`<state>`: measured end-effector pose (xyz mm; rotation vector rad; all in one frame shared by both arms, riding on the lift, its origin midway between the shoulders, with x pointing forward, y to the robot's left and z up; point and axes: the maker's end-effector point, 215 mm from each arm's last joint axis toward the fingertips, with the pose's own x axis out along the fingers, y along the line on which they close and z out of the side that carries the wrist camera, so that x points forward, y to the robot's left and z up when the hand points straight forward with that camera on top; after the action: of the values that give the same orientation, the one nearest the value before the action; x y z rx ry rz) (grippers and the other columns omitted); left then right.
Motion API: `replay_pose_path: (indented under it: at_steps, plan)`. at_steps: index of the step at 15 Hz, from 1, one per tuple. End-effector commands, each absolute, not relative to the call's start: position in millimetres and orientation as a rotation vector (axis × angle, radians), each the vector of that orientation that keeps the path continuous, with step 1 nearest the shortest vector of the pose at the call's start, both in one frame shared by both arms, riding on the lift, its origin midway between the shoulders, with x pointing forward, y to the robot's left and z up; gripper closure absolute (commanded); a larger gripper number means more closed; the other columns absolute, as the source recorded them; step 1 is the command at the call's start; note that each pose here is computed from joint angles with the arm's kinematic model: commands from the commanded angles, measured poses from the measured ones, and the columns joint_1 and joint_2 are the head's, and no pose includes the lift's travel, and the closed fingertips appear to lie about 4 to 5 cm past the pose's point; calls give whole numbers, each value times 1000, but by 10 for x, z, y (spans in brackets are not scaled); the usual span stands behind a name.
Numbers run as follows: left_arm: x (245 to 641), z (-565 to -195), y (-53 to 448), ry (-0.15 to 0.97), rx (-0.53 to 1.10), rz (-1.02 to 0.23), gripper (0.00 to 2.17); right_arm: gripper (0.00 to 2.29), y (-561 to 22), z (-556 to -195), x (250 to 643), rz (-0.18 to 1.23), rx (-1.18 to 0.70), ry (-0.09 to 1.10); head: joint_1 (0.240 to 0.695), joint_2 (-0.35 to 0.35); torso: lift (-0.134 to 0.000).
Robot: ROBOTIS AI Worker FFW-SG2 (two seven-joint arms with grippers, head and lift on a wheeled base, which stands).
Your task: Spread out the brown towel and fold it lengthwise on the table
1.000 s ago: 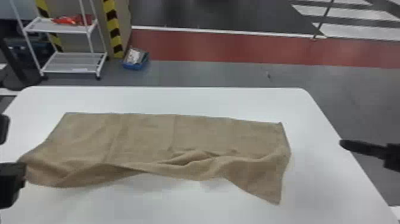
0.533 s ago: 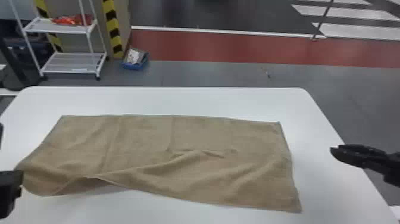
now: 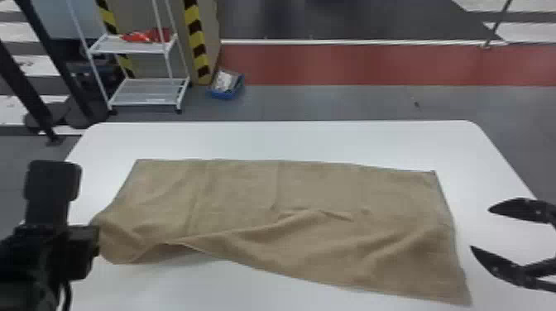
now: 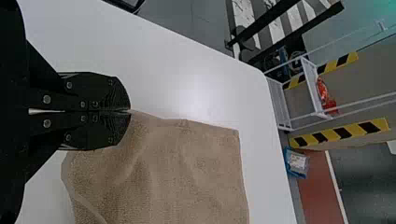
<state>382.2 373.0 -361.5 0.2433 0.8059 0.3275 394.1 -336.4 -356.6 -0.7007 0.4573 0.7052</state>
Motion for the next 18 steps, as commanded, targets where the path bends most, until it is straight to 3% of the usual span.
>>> replay_pose_path:
  at_steps: [1,3,7,18]
  plan:
    - [3877,-3635,3733,810,243,328,1440,336,-3191,-3747,3887,767,-810,496,695,47,-124]
    - [3905,-3667,3710,816,246,323,1440,407,-2893,-3830,3778,897,-989,392,695,65,-124]
    - [3959,-3667,3749,817,248,335,1440,444,-2910,-3944,3742,914,-997,410,695,120,-124]
    - [3986,-3689,3794,825,264,353,1440,502,-3093,-4391,3403,974,-1009,520,695,121,-124]
